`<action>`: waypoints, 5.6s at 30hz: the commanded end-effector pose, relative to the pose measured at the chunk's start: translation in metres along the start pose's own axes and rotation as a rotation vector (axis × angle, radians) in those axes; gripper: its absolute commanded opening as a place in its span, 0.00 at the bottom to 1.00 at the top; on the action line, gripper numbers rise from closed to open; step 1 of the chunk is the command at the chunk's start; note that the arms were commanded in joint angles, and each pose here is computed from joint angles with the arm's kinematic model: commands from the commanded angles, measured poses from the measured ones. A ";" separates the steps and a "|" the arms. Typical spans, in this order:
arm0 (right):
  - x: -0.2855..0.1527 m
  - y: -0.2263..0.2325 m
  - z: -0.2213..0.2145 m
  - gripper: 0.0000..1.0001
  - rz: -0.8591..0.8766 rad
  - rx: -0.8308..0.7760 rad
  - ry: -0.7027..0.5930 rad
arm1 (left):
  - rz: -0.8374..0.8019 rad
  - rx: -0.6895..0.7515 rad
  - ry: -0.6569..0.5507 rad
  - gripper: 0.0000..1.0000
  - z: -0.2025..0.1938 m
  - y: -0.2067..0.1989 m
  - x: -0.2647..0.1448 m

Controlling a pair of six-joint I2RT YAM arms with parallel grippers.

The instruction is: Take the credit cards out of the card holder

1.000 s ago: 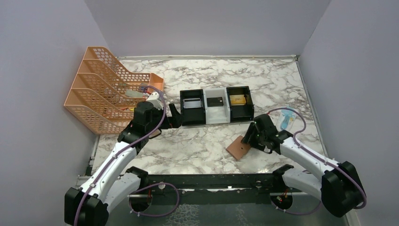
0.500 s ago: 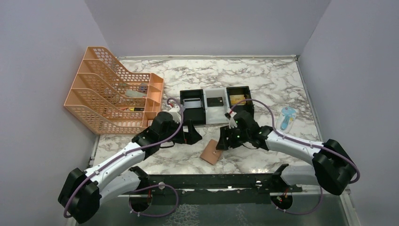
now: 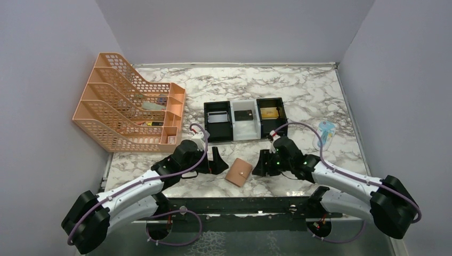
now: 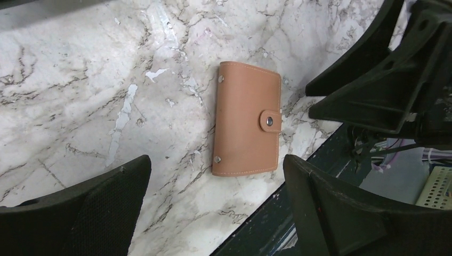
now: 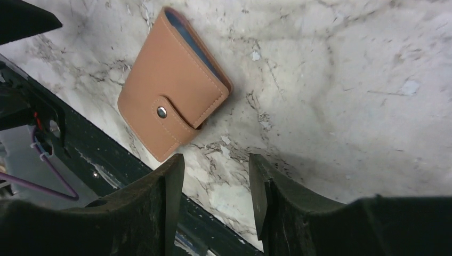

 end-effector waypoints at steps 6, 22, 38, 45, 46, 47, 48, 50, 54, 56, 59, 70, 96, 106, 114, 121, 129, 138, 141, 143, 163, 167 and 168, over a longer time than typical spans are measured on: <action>0.031 0.026 0.008 0.46 0.021 0.098 0.027 | -0.048 0.045 0.004 0.96 0.001 -0.004 0.004; 0.073 0.028 0.049 0.44 -0.158 -0.055 0.102 | -0.009 0.007 0.023 0.89 -0.006 0.010 0.017; 0.035 0.064 0.054 0.43 -0.275 -0.191 0.067 | 0.050 -0.054 -0.007 0.69 -0.014 0.023 0.014; 0.043 0.087 0.051 0.39 -0.331 -0.243 0.058 | 0.072 -0.070 -0.030 0.67 -0.010 0.021 0.014; 0.045 0.088 0.051 0.39 -0.336 -0.249 0.064 | 0.073 -0.070 -0.035 0.67 -0.010 0.020 0.014; 0.047 0.089 0.051 0.38 -0.340 -0.253 0.070 | 0.075 -0.070 -0.038 0.67 -0.010 0.021 0.013; 0.049 0.090 0.051 0.37 -0.344 -0.261 0.079 | 0.073 -0.068 -0.040 0.67 -0.009 0.020 0.013; 0.052 0.092 0.052 0.36 -0.359 -0.273 0.089 | 0.071 -0.064 -0.038 0.67 -0.009 0.020 0.012; 0.057 0.094 0.051 0.36 -0.391 -0.283 0.104 | 0.083 -0.063 -0.029 0.67 -0.011 0.022 0.012; 0.061 0.094 0.049 0.36 -0.391 -0.285 0.115 | 0.084 -0.065 -0.030 0.67 -0.011 0.022 0.012; 0.065 0.096 0.048 0.35 -0.396 -0.293 0.128 | 0.079 -0.067 -0.032 0.67 -0.011 0.022 0.011; 0.082 0.084 0.034 0.35 -0.472 -0.305 0.194 | 0.068 -0.058 -0.039 0.67 -0.011 0.021 0.008; 0.080 0.066 0.014 0.09 -0.188 -0.179 0.099 | 0.120 0.015 0.100 0.68 -0.009 0.002 0.037; 0.072 0.064 0.018 0.07 -0.141 -0.141 0.076 | 0.323 0.030 0.144 0.59 -0.018 0.016 0.052; 0.056 0.058 0.027 0.07 -0.176 -0.114 0.027 | 0.452 0.059 0.137 0.47 -0.024 0.028 0.055; 0.047 0.052 0.026 0.07 -0.219 -0.103 0.024 | 0.492 0.062 0.132 0.45 -0.026 0.034 0.052; 0.036 0.042 0.020 0.19 -0.326 -0.061 0.048 | 0.411 0.063 0.097 0.48 -0.020 0.021 0.046; 0.036 0.043 0.020 0.26 -0.342 -0.036 0.056 | 0.353 0.082 0.120 0.50 -0.020 0.014 0.044; 0.037 0.044 0.020 0.24 -0.340 -0.014 0.053 | 0.350 0.081 0.124 0.50 -0.020 0.014 0.044; 0.036 0.045 0.019 0.23 -0.316 0.010 0.029 | 0.347 0.080 0.122 0.50 -0.020 0.014 0.043; 0.038 0.038 0.015 0.11 -0.177 0.082 0.005 | 0.313 0.074 0.096 0.51 -0.018 0.009 0.037; 0.036 0.038 0.017 0.06 -0.178 0.071 -0.007 | 0.302 0.074 0.085 0.52 -0.017 0.007 0.036; 0.034 0.039 0.018 0.05 -0.177 0.067 -0.012 | 0.298 0.074 0.080 0.52 -0.016 0.007 0.035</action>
Point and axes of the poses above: each gripper's point midway between its finger pads, its own x axis out along the fingers, its own y axis along the line the jaws close on, z = x × y, the point moved 10 cm from there along -x, back along the fingers, and after that the axes turned 13 degrees about -x, right-handed, at the moved point
